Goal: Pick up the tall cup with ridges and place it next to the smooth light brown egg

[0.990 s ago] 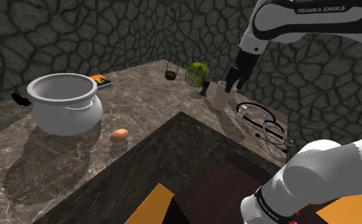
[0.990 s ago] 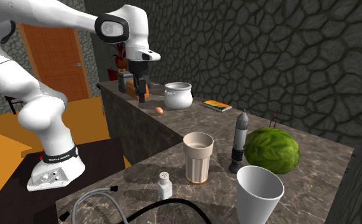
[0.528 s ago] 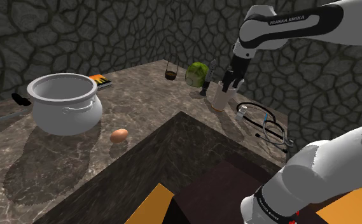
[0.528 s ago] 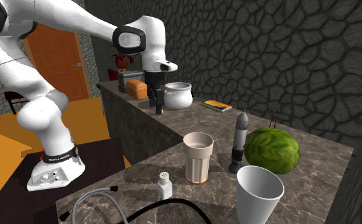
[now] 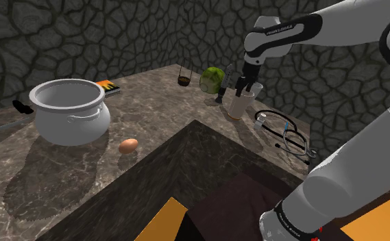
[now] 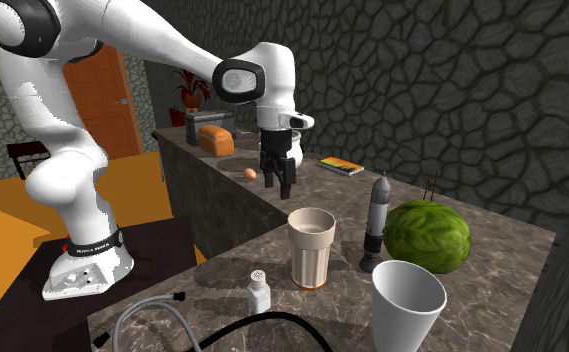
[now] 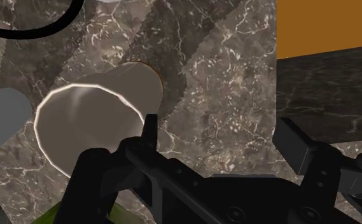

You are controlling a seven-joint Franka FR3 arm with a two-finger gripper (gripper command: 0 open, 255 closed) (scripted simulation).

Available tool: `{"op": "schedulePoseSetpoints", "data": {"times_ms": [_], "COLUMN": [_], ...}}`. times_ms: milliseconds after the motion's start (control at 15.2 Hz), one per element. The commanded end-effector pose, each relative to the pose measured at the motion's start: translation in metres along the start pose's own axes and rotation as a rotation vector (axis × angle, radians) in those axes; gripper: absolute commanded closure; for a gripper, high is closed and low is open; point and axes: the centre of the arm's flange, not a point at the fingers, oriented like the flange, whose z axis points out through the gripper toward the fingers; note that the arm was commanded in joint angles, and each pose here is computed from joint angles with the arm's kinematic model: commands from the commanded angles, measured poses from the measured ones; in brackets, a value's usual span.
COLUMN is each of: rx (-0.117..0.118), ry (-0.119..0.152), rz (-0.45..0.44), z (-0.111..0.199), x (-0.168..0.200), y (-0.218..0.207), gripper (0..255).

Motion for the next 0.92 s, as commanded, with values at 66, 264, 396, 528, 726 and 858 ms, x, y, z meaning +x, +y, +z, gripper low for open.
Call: {"op": "schedulePoseSetpoints", "data": {"times_ms": [66,264,396,528,726,858], "rx": [-0.026,-0.042,-0.042,-0.042,-0.042,-0.042], "ry": [-0.001,-0.002,-0.002,-0.002,-0.002,-0.002], "rz": [-0.017,-0.027,-0.027,-0.027,-0.027,-0.027], "z": [0.017,0.031,0.042,0.052,0.066,0.066], "x": [0.022,0.037,0.037,0.037,0.037,0.037], "y": [0.029,0.046,0.046,0.047,0.047,0.047], "gripper": [0,0,0,0,0,0]}}
